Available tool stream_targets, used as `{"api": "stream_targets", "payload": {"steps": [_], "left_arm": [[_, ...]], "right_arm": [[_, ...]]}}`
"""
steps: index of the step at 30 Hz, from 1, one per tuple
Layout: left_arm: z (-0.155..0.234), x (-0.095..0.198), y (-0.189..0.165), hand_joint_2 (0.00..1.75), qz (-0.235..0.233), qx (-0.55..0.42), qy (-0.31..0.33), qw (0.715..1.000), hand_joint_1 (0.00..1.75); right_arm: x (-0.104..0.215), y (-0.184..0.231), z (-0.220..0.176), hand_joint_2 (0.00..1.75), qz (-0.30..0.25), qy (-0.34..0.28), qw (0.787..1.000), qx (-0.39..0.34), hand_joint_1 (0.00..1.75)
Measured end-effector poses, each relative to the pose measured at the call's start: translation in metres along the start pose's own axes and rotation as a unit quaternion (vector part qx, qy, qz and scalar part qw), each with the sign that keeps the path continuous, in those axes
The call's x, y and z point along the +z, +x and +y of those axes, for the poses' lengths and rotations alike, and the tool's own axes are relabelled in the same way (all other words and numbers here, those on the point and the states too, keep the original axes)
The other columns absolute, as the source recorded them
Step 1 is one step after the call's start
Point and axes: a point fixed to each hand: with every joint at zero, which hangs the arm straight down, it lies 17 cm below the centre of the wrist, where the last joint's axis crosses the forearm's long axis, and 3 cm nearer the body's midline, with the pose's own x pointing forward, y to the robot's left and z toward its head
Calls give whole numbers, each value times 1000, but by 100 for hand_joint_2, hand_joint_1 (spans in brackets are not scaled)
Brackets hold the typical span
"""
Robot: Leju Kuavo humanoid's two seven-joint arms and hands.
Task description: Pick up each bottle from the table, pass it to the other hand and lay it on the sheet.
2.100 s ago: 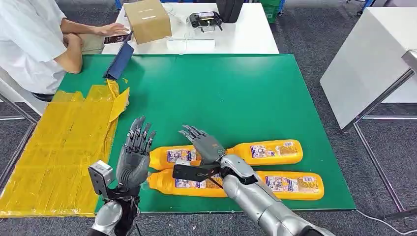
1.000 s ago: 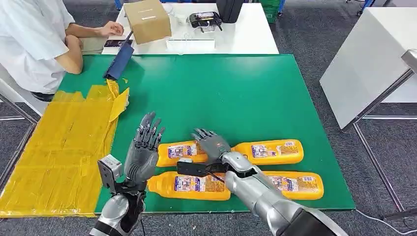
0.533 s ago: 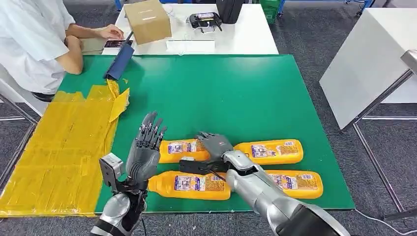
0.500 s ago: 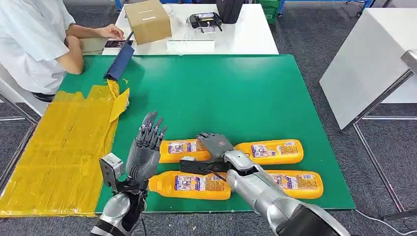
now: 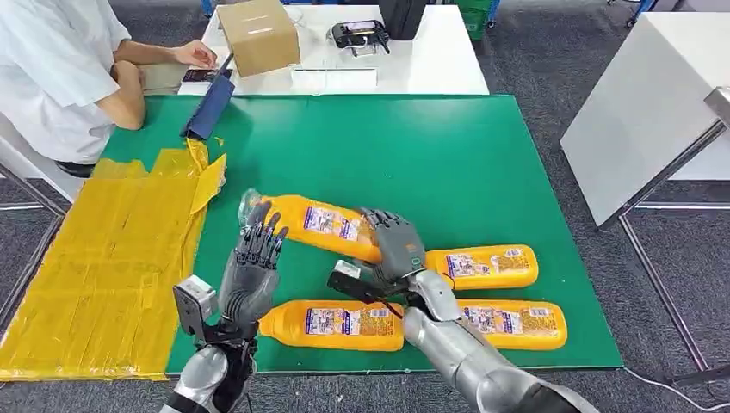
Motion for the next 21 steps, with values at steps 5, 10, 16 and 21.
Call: {"api": "stream_targets", "payload": {"steps": [5, 10, 16, 21], "left_arm": [[2, 8, 1, 175, -4, -15, 9, 1000, 0], [2, 10, 3, 175, -6, -18, 12, 1000, 0], [6, 12, 5, 175, -8, -26, 22, 999, 0], [15, 12, 4, 175, -4, -44, 33, 999, 0]], "right_arm": [[10, -18, -68, 175, 59, -134, 979, -139, 175], [22, -31, -108, 175, 73, -196, 964, -162, 175], [37, -34, -134, 175, 70, -241, 930, -268, 175], [41, 16, -104, 175, 19, -142, 915, -377, 175]]}}
